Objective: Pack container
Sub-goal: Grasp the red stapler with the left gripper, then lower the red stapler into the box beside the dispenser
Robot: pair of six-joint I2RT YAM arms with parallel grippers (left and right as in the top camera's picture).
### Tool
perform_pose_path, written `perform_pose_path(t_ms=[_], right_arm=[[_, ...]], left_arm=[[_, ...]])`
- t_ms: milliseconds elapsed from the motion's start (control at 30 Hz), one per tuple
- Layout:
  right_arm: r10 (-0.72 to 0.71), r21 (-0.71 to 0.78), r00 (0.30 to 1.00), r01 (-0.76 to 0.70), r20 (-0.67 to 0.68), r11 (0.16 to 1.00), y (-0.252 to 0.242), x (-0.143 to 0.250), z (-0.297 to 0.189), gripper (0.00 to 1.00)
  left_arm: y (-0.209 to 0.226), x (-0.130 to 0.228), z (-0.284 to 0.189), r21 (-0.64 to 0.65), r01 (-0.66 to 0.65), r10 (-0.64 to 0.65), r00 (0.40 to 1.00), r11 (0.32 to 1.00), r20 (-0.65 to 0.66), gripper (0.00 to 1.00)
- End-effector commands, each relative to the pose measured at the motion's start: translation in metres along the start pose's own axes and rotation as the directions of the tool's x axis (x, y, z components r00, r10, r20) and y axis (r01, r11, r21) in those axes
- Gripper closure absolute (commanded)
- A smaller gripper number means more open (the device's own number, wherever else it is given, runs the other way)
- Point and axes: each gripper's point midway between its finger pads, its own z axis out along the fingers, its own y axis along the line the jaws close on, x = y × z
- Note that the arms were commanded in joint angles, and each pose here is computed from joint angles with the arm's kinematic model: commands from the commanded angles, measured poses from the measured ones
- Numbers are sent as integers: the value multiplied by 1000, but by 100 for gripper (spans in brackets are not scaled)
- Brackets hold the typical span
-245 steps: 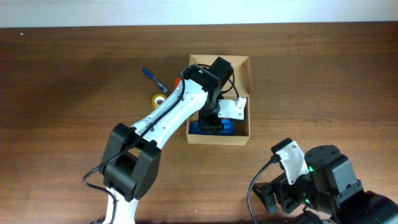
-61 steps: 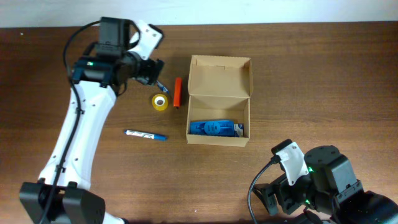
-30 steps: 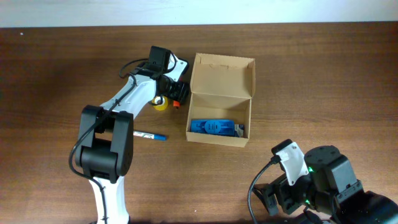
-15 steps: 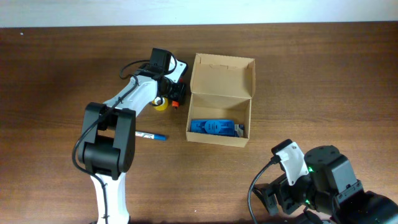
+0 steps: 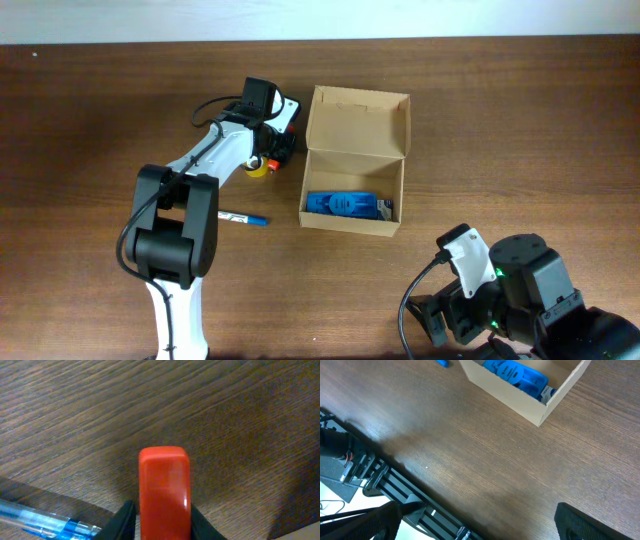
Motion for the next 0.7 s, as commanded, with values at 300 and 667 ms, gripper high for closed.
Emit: perform_pose_path(t_ms=[300,667], right_arm=[[-8,-2,1000,8,17,1000,2,-3,-4,1],[-8,-2,1000,8,17,1000,2,-3,-4,1]], left_arm=[[0,-16,-21,-12,35,-35,999,999,30,98],[-45,-97,-269,-244,-206,296,849,948,437,98]])
